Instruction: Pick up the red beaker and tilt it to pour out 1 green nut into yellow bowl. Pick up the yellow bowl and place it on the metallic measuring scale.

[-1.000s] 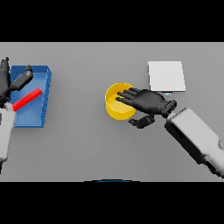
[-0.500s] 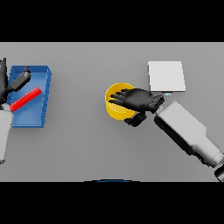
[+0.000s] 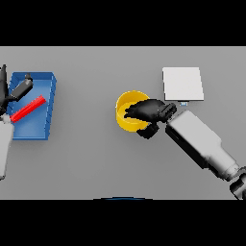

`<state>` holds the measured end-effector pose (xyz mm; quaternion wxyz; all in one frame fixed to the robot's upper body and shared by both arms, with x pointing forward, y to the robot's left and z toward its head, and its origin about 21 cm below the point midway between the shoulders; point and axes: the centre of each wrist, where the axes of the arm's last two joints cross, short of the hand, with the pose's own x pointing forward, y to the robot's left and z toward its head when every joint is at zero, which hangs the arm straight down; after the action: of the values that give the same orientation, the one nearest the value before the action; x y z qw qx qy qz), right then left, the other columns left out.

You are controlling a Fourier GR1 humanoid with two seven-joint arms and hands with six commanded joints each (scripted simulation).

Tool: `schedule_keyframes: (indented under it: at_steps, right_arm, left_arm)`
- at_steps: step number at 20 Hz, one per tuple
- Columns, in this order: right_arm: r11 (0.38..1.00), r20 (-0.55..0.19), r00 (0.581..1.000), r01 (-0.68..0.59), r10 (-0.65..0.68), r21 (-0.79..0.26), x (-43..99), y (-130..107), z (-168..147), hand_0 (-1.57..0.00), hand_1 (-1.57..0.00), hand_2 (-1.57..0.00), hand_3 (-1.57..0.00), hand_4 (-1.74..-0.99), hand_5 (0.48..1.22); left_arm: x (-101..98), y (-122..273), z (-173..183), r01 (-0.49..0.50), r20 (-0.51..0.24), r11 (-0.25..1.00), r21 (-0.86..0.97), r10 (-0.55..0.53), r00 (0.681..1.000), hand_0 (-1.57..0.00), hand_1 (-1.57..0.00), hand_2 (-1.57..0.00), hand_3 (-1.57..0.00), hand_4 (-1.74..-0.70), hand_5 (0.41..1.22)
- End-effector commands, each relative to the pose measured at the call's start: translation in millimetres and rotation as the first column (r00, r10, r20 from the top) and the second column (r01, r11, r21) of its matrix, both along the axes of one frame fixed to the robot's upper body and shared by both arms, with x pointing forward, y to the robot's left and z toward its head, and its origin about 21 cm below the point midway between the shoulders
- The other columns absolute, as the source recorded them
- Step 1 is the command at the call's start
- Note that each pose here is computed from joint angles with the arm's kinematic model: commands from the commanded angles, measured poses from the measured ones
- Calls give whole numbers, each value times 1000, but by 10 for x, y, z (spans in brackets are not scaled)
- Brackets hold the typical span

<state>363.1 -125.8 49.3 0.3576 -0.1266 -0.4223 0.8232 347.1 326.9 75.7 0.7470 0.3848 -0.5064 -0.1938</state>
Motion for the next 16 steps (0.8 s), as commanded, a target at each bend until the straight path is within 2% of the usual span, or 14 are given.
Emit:
schedule_keyframes:
  at_steps: [1, 3, 4, 6, 8, 10, 13, 16]
  right_arm:
    - [1000, -3, 1000, 4, -4, -6, -15, 21, -11, -161, -135, -147, -182, -1321, 839]
    - [1000, 1, 1000, -13, 13, 0, -29, 25, 3, -669, -652, -614, -309, -1394, 976]
    - [1000, -17, 1000, -18, 18, 10, -32, 14, -22, -849, -836, -806, -399, -1463, 1025]
    - [1000, -37, 999, -25, 25, 5, -27, 4, -3, -1109, -1100, -1081, -706, -1557, 1096]
    - [1000, -50, 998, -27, 27, -4, -18, -7, 20, -1275, -1270, -1176, -1007, -1623, 1141]
    - [1000, -52, 998, -24, 24, 3, -12, -8, 20, -1382, -1378, -1234, -1210, -1666, 1170]
    - [999, -43, 999, -26, 26, 19, -18, -65, 24, -1474, -1472, -1281, -1365, -1702, 1195]
    - [999, -34, 999, -26, 27, 38, -23, -42, 69, -1521, -1520, -1298, -1396, -1721, 1208]
  left_arm:
    - [7, 14, 8, 5, 3, 1000, 10, -5, 1000, 1, 1, 1, 1, -752, 701]
    - [21, 16, 8, -2, 1, 1000, 10, 2, 1000, 1, 1, 1, 1, -755, 703]
    - [4, 8, -44, 0, -8, 1000, 7, 0, 1000, 1, 1, 1, 1, -755, 704]
    - [28, -13, 6, 7, 3, 1000, 13, -7, 1000, 1, 1, 1, 1, -756, 701]
    - [34, -15, 17, 3, 1, 1000, 19, -3, 1000, 1, 1, 1, 1, -751, 698]
    - [24, 12, 5, 10, 1, 1000, 25, -10, 1000, 1, 1, 1, 1, -747, 692]
    - [23, -13, 0, 15, -2, 999, 28, -15, 1000, 1, 1, 1, 1, -735, 689]
    - [23, 4, -4, 18, 8, 999, 29, -18, 1000, 1, 1, 1, 1, -732, 685]
